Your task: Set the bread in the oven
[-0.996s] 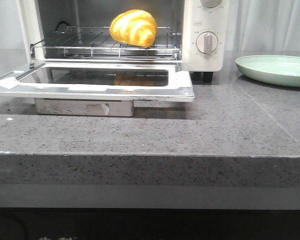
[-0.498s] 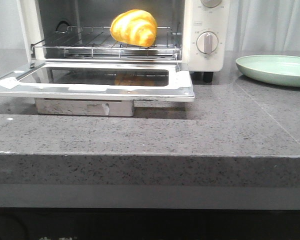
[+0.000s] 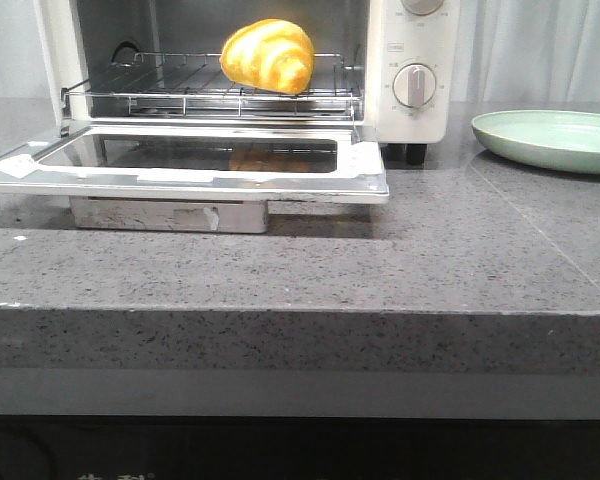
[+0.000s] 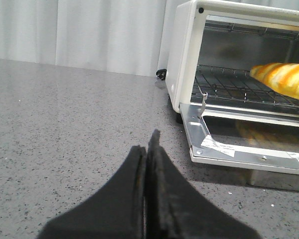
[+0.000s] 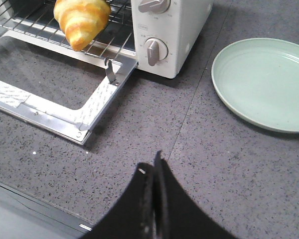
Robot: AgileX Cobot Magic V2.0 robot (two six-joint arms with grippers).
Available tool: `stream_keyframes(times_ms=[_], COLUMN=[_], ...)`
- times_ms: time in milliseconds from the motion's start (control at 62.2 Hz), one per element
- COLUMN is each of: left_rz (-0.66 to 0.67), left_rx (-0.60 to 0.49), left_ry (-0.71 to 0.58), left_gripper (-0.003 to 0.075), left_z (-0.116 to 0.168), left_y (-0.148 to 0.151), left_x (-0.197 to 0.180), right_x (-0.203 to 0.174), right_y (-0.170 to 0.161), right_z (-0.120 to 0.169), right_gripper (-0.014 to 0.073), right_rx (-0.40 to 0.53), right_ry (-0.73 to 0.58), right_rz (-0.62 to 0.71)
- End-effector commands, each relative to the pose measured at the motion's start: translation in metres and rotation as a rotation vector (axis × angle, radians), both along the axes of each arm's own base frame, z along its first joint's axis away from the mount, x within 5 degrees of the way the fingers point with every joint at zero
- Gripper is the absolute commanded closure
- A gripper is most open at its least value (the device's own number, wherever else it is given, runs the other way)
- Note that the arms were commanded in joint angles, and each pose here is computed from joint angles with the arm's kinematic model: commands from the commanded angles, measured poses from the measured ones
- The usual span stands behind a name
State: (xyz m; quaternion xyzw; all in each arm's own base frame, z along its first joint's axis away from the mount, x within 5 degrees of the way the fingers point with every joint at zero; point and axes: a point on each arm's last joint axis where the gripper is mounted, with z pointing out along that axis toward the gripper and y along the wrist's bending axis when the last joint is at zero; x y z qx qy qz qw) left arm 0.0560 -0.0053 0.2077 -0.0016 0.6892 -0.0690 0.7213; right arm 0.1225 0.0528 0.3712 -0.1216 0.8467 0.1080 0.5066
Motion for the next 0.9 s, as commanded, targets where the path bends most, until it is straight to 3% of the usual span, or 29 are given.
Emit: stream_keyframes(times_ms=[0, 209, 595, 707, 884], left_rz=[0.007, 0.007, 0.007, 0.007, 0.007], left_rx=[-0.017, -0.017, -0.017, -0.017, -0.016], left_ry=[-0.075, -0.075, -0.075, -0.075, -0.073], left_gripper=[0.0739, 0.0739, 0.0739, 0.0739, 0.0739], left_z=[0.000, 0.000, 0.000, 0.000, 0.000], left_y=[0.001, 0.001, 0.001, 0.001, 0.001], left_x=[-0.001, -0.001, -0.001, -0.001, -0.001], right_x=[-0.001, -0.021, -0.064, -0.067, -0.068], right_y=[-0.003, -0.032, -0.052, -0.053, -0.054], right_z=[0.012, -0.022, -0.133, -0.154, -0.165], right_gripper=[0.0716, 0.0716, 0.0716, 0.0716, 0.0716], right_rx=[0.020, 0.119, 0.179, 0.198, 0.198], right_ry=[-0.109, -0.248, -0.542, -0.554, -0.561], right_rz=[-0.001, -0.177, -0.348, -0.371, -0.380])
